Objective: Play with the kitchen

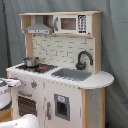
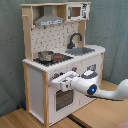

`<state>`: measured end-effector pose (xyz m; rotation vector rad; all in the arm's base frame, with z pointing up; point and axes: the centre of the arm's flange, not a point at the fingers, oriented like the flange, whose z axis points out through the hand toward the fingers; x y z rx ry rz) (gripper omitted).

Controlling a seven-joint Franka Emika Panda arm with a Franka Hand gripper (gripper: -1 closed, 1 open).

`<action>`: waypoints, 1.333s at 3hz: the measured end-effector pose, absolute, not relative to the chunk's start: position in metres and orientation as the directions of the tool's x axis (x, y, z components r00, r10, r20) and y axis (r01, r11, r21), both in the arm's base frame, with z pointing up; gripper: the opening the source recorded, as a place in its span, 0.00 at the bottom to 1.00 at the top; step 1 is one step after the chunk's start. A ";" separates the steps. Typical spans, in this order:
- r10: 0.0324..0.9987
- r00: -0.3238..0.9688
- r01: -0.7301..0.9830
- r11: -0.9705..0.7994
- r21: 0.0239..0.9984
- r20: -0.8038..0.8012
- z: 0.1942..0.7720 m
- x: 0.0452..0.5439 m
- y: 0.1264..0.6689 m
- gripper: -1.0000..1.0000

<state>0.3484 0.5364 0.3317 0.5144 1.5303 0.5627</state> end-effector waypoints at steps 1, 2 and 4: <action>0.657 -0.037 -0.017 0.753 0.658 -0.753 0.332 0.348 0.536 0.00; 0.668 -0.038 -0.017 0.743 0.669 -0.743 0.333 0.348 0.536 1.00; 0.724 -0.039 -0.027 0.689 0.725 -0.689 0.334 0.317 0.552 1.00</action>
